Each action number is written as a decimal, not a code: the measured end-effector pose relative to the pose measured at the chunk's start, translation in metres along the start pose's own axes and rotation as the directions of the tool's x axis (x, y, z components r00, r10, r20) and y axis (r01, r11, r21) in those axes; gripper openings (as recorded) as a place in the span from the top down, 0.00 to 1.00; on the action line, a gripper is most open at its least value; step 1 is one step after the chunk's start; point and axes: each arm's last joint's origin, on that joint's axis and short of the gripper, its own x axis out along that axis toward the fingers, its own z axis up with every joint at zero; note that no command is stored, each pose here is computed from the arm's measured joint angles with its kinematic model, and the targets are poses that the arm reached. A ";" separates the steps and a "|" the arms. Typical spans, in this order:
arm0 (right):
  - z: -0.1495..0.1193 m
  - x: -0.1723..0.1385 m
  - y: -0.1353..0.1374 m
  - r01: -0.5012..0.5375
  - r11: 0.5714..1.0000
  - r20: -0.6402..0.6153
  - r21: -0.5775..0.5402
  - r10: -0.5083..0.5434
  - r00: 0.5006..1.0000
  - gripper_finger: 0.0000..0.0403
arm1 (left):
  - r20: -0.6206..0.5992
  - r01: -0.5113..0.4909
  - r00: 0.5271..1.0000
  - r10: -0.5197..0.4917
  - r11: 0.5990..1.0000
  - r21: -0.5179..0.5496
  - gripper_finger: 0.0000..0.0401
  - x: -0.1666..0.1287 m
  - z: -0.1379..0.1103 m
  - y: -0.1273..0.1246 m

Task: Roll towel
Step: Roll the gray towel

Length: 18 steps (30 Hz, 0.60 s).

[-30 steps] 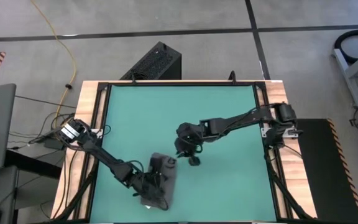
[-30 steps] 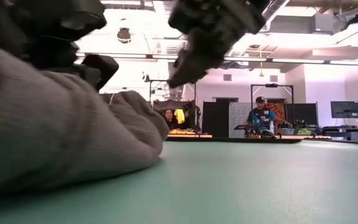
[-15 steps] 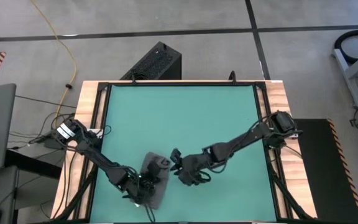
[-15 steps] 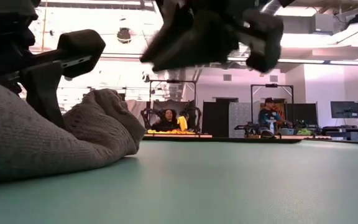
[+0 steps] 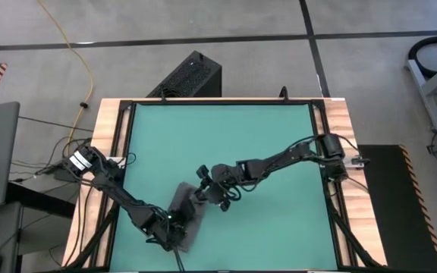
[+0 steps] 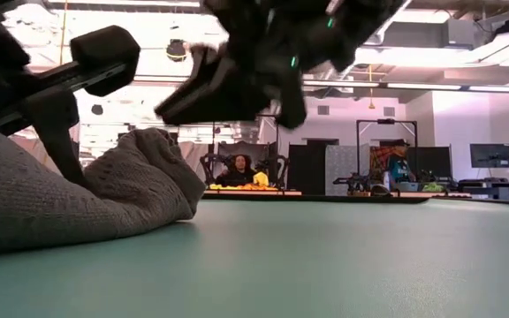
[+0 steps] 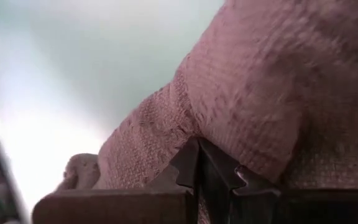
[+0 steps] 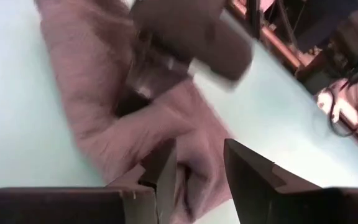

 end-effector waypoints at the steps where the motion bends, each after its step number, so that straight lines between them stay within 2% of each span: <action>1: -0.004 0.004 0.000 0.000 1.000 0.002 -0.004 0.000 1.000 0.61 | -0.013 -0.021 1.000 0.021 0.999 0.025 1.00 0.000 -0.001 0.000; 7: -0.025 0.022 -0.001 0.031 0.999 0.018 -0.025 -0.030 0.999 0.61 | -0.031 -0.069 0.997 0.071 0.997 0.047 1.00 0.000 -0.001 0.001; 10: -0.041 0.028 -0.002 0.024 0.999 -0.021 0.026 -0.023 0.999 0.61 | -0.059 -0.169 0.983 0.175 0.981 0.092 1.00 -0.005 0.006 0.004; 13: -0.056 0.033 -0.003 0.023 0.996 -0.056 0.092 -0.018 0.998 0.62 | -0.076 -0.288 0.950 0.301 0.946 0.150 1.00 -0.018 0.019 0.011; 18: -0.070 0.039 -0.004 0.033 0.982 -0.080 0.187 -0.018 0.997 0.62 | -0.050 -0.431 0.900 0.432 0.902 0.036 1.00 -0.053 0.049 0.021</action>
